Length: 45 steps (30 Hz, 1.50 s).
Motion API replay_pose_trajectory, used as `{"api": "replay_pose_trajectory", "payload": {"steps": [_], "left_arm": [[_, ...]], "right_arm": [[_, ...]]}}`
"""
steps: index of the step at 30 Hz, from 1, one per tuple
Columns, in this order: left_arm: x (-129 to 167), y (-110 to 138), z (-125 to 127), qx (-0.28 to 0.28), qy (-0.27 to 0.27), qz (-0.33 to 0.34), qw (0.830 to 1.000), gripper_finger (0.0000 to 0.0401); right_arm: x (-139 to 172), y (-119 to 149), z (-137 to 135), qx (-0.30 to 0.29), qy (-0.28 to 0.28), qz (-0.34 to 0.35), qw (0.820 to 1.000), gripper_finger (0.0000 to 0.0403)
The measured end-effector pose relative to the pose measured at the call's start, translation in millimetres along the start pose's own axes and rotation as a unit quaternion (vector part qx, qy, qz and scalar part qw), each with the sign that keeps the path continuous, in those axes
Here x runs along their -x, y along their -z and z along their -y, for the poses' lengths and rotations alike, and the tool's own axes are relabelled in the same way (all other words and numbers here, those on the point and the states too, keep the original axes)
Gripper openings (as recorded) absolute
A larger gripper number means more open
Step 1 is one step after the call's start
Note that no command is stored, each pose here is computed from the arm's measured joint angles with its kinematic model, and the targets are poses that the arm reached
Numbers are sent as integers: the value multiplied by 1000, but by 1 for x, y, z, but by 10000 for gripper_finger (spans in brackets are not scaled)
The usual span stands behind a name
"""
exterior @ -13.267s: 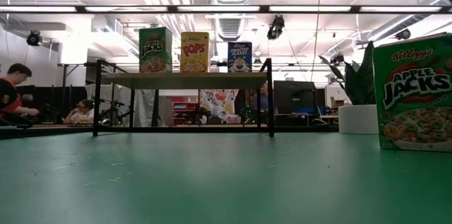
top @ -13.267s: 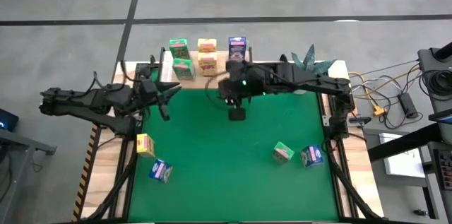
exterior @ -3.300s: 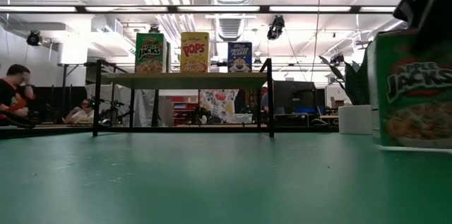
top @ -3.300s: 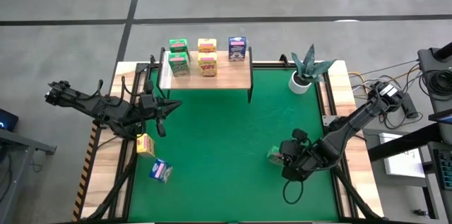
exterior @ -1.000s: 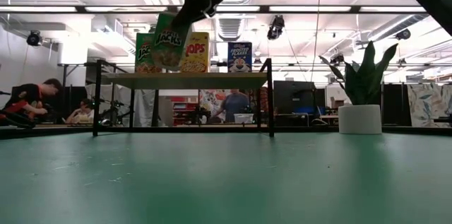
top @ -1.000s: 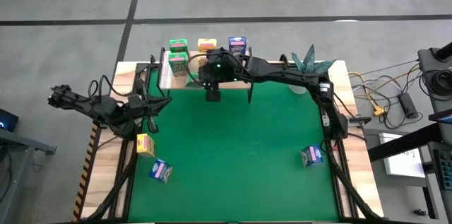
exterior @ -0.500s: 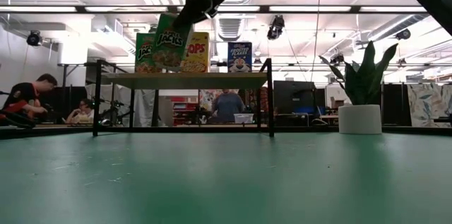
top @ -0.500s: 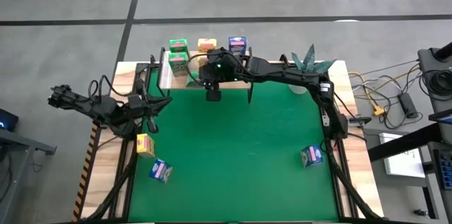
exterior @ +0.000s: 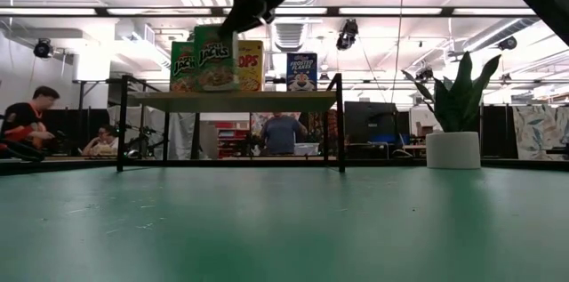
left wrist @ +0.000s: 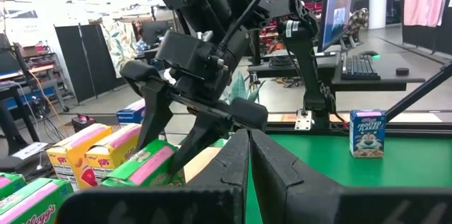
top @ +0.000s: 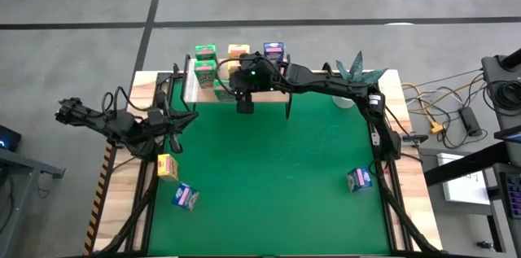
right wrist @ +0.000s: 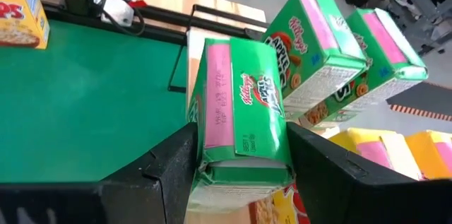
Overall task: Stack cereal on shelf
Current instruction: Put the green cereal box on the shelf aligned with the other green cereal boxes
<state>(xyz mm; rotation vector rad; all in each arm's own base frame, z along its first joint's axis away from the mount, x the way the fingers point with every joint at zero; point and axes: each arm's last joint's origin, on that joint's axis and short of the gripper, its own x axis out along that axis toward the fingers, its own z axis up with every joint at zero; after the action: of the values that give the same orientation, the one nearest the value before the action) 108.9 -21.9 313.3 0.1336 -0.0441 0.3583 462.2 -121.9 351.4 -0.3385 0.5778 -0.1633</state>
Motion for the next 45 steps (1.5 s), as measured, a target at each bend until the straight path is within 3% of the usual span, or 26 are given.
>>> {"api": "replay_pose_trajectory", "payload": {"steps": [16, 32, 39, 45], "left_arm": [[0, 0, 0, -1, 0, 0, 1000, 0], [0, 0, 0, -4, 0, 0, 1000, 0], [0, 0, 0, -5, 0, -1, 1000, 0], [0, 0, 0, -5, 0, -1, 1000, 0]], "right_arm": [[1, -3, 1, 2, 6, 11, 1000, 201], [31, -27, -2, 11, -3, 24, 1000, 198], [51, -19, -6, 5, -33, -49, 998, 139], [32, 5, -9, -6, -43, -120, 992, 48]]}}
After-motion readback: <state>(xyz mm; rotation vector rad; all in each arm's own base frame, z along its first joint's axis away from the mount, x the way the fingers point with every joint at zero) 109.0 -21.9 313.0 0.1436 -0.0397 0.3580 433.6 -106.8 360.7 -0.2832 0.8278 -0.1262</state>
